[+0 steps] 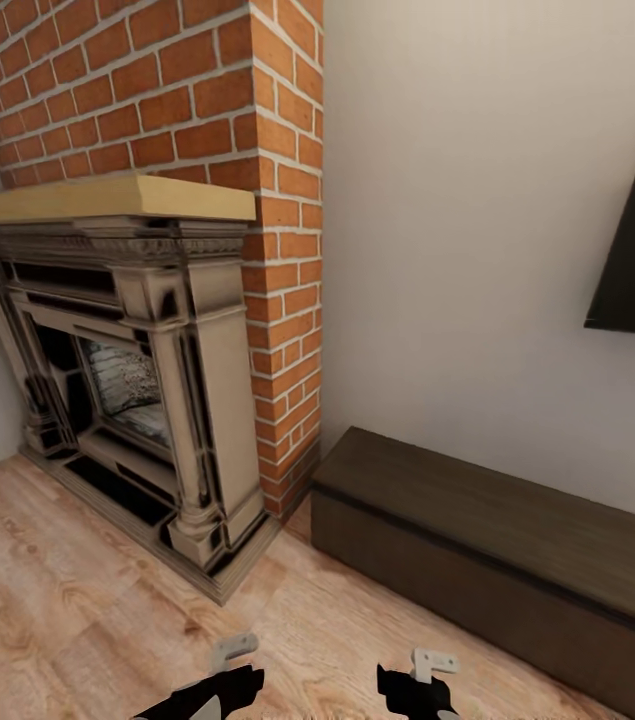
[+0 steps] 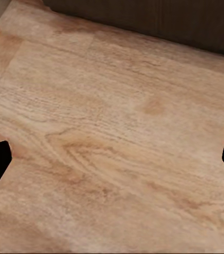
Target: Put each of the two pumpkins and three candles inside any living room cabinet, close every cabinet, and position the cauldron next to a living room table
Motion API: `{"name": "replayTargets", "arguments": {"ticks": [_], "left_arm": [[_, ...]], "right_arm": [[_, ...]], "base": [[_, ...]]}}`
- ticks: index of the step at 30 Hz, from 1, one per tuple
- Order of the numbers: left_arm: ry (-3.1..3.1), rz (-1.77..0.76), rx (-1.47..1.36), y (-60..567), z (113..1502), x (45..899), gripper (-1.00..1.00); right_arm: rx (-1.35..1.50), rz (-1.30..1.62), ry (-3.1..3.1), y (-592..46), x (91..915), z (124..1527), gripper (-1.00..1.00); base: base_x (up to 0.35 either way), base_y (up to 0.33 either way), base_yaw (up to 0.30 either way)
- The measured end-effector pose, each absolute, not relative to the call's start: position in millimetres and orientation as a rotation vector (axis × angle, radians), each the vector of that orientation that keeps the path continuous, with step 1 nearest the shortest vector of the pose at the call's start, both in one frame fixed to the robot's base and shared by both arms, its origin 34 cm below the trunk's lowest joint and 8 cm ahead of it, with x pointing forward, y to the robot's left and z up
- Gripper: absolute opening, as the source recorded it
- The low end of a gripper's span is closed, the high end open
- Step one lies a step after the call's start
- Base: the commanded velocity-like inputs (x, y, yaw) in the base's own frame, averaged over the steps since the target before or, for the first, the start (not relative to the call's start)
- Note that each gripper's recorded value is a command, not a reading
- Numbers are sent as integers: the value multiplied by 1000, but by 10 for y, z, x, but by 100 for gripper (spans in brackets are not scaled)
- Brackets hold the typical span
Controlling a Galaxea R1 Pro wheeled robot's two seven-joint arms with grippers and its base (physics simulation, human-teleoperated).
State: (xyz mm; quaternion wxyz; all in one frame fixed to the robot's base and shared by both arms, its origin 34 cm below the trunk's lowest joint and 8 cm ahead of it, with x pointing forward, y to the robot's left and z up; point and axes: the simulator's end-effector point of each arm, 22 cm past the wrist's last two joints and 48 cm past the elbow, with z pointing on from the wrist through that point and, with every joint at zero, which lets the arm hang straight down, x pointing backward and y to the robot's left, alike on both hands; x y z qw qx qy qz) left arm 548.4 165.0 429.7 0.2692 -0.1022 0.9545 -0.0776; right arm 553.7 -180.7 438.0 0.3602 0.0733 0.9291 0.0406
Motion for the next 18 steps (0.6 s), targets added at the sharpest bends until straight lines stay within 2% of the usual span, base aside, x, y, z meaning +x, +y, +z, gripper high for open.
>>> {"name": "replayTargets", "arguments": {"ticks": [13,18], "left_arm": [[2574,-211,-273,1646,4557,5523,100],[2573,-211,-274,1647,4657,5535,100]], "right_arm": [[189,107,2398,-1792,5567,4634,100],[188,108,2398,-1781,5578,4735,100]], "base": [[-258,0,285],[-42,0,298]]}}
